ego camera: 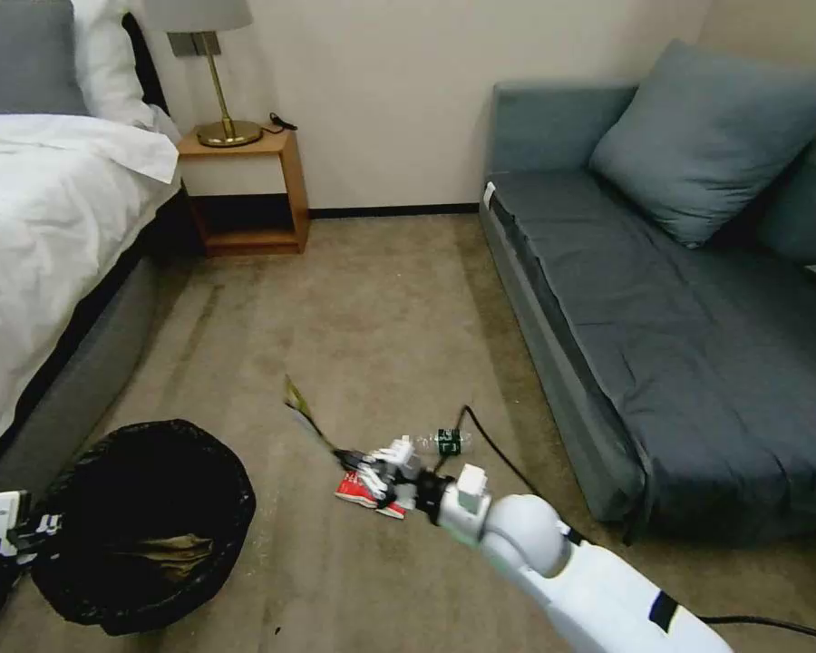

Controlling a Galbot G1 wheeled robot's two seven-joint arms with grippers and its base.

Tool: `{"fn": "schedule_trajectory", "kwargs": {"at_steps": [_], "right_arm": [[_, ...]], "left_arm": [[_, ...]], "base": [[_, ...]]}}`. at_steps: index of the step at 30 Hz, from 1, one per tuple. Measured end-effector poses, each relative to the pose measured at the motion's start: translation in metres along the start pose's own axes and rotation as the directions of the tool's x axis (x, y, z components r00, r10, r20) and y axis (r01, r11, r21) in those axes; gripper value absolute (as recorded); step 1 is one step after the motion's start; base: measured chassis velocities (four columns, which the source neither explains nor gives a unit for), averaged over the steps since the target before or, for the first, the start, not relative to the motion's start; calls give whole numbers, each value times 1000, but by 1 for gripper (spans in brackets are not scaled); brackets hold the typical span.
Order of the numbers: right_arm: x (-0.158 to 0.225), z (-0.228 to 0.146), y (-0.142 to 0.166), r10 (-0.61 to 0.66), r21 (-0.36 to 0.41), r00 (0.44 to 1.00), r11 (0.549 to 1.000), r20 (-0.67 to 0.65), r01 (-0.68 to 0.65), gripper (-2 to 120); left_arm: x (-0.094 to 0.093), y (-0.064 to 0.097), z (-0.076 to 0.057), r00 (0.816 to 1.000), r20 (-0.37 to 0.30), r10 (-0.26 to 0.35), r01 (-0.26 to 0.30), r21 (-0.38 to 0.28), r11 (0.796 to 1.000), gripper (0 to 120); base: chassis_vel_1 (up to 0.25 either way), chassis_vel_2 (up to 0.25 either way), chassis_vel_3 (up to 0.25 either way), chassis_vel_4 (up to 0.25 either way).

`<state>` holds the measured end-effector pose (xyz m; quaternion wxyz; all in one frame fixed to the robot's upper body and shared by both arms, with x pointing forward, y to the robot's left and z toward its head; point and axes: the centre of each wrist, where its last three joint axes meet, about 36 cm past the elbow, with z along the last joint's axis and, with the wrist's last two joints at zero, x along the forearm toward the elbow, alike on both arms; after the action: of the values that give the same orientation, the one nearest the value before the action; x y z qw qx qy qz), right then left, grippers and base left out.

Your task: Pick up the trash bin, then pick up the garbage on the floor and place it into the trash bin.

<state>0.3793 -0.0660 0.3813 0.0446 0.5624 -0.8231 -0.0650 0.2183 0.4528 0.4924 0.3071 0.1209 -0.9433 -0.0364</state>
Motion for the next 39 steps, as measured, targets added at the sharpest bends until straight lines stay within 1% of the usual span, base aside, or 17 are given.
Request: {"fn": "schedule_trajectory", "kwargs": {"at_steps": [1,2,4,5,7,12,17,20,21,24,25,28,31,32,34,36,39], "right_arm": [[-5,-1,4,-14,-9,1000,1000,2,14,0],[-25,-5,22,-76,-28,997,997,8,76,0],[-45,-3,35,-123,-4,992,992,11,123,0],[-45,-3,35,-123,-4,992,992,11,123,0],[-71,1,50,-165,28,986,986,19,164,0],[-97,2,65,-179,37,984,983,23,178,0],[-108,7,67,-158,62,987,986,7,157,0],[-109,12,66,-132,70,991,989,-3,132,15],[-109,12,66,-132,70,991,989,-3,132,15],[-104,17,61,-116,74,993,990,-20,117,28],[-104,17,61,-116,74,993,990,-20,117,28],[-99,21,58,-103,74,994,992,-27,105,44],[-96,21,57,-97,74,995,992,-26,99,48],[-92,19,55,-87,77,996,993,-20,88,57],[-84,17,50,-65,93,998,993,-14,66,65],[-79,16,47,-53,101,999,993,-13,54,69],[-54,8,27,29,133,1000,991,-2,-28,83]], "left_arm": [[0,0,0,1000,0,1,-1,0,1000,3],[1,-1,0,1000,1,2,-2,-1,1000,3],[1,-2,-1,1000,3,3,-3,-2,1000,3],[1,-2,-1,1000,3,3,-3,-2,1000,3],[1,-3,-2,1000,6,3,-3,-5,1000,3],[1,-7,-2,1000,6,13,-13,-8,1000,3],[1,-8,-2,1000,5,18,-18,-8,1000,3],[1,-9,-3,1000,7,21,-21,-8,1000,3],[1,-9,-3,1000,7,21,-21,-8,1000,3],[3,-10,-4,1000,11,22,-22,-10,1000,3],[3,-10,-4,1000,11,22,-22,-10,1000,3],[5,-11,-7,999,21,24,-24,-15,1000,3],[5,-11,-7,999,22,24,-23,-15,1000,3],[5,-10,-8,999,23,23,-22,-16,1000,3],[3,-8,-7,1000,19,18,-18,-13,1000,3],[2,-7,-6,1000,17,15,-15,-11,1000,3],[-1,1,-3,1000,7,-2,2,-1,1000,3]], "base": [[0,0,0,0],[0,0,0,0],[0,0,0,0],[0,0,0,0],[0,0,0,0],[0,0,0,0],[0,0,0,0],[0,0,0,0],[0,0,0,0],[0,0,0,0],[0,0,0,0],[0,0,0,0],[0,0,0,0],[0,0,0,0],[0,0,0,0],[0,0,0,0],[0,0,0,0]]}}
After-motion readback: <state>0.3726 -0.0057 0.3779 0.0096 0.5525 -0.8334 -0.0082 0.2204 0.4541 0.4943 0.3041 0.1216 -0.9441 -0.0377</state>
